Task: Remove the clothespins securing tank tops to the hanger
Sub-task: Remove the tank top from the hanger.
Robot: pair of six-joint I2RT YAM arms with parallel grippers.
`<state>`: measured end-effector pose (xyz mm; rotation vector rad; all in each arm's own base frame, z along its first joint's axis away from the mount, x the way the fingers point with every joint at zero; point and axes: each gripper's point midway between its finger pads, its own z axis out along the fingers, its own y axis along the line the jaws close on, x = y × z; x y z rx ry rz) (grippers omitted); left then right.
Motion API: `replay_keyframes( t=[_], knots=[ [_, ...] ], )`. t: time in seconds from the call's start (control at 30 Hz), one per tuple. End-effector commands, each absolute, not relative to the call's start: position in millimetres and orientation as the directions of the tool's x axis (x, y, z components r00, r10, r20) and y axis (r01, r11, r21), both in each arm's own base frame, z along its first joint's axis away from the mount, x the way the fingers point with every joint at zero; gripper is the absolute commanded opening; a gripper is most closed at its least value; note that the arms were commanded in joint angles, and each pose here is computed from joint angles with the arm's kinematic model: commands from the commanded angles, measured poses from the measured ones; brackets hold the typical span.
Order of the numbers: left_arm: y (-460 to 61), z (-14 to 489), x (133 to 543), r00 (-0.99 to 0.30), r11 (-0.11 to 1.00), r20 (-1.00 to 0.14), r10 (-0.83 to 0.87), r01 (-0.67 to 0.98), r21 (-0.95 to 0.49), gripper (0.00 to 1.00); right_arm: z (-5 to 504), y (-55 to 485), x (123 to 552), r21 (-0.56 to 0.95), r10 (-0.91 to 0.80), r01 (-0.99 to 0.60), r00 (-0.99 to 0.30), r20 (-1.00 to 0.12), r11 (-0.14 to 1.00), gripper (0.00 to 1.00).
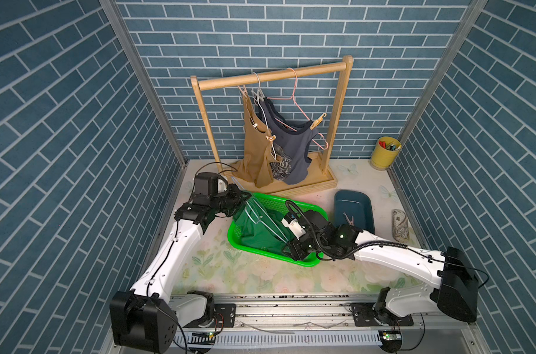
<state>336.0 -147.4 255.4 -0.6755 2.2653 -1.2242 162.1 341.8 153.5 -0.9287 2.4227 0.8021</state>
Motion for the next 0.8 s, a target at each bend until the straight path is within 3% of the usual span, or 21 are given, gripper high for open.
replay_keyframes(
  t=[0.0,0.2,0.37,0.77],
  knots=[
    [-147.0,263.3,337.4,-0.765,0.468,-0.175,-0.620,-0.181,-0.865,0.00,156.2,332.4,169.8,0.304,-0.451,-0.704,-0.667,-0.593,0.642,0.41],
    [-142.4,253.0,337.4,-0.757,0.486,-0.170,-0.631,-0.215,-0.847,0.01,153.9,317.7,164.1,0.277,-0.439,-0.694,-0.663,-0.607,0.665,0.16],
    [-141.6,236.1,338.7,-0.771,0.519,-0.167,-0.614,-0.236,-0.821,0.23,150.4,313.3,158.7,0.258,-0.456,-0.697,-0.659,-0.598,0.669,0.00],
    [-130.3,212.3,340.9,-0.771,0.606,-0.217,-0.598,-0.258,-0.753,0.33,161.8,298.8,139.9,0.274,-0.448,-0.691,-0.669,-0.593,0.669,0.00]
  ],
)
